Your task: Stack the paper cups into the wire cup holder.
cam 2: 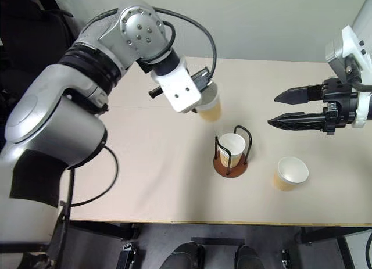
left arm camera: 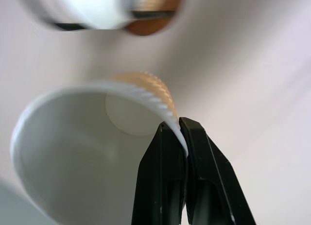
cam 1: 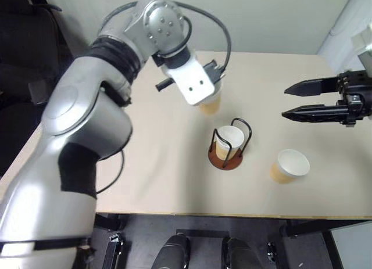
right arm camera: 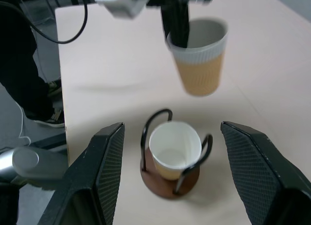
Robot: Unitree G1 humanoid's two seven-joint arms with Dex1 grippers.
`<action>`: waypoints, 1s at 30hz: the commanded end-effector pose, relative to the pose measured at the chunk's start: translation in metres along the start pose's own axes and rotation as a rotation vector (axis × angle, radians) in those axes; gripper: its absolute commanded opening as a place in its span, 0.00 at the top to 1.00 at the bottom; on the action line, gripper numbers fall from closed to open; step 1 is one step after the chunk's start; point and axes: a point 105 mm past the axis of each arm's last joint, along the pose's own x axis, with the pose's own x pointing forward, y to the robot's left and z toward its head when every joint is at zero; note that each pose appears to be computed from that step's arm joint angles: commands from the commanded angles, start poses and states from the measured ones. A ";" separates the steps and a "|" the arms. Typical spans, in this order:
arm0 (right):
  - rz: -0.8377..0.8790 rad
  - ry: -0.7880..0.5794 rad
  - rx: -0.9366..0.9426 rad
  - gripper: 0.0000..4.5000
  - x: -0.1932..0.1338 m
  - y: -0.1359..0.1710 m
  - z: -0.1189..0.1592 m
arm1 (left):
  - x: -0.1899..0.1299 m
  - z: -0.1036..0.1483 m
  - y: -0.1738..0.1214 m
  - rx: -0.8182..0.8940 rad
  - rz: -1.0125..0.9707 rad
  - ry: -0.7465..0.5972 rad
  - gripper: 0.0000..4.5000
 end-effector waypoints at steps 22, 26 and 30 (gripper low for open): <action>-0.065 0.045 -0.050 0.29 -0.020 -0.005 0.006 | -0.025 0.024 0.032 -0.021 0.025 -0.028 0.98; -0.062 0.048 -0.048 0.29 -0.019 -0.004 0.005 | -0.018 0.036 0.031 0.003 -0.010 -0.094 0.98; -0.061 0.051 -0.044 0.29 -0.018 -0.003 0.003 | -0.010 0.045 0.027 0.018 -0.051 -0.139 0.98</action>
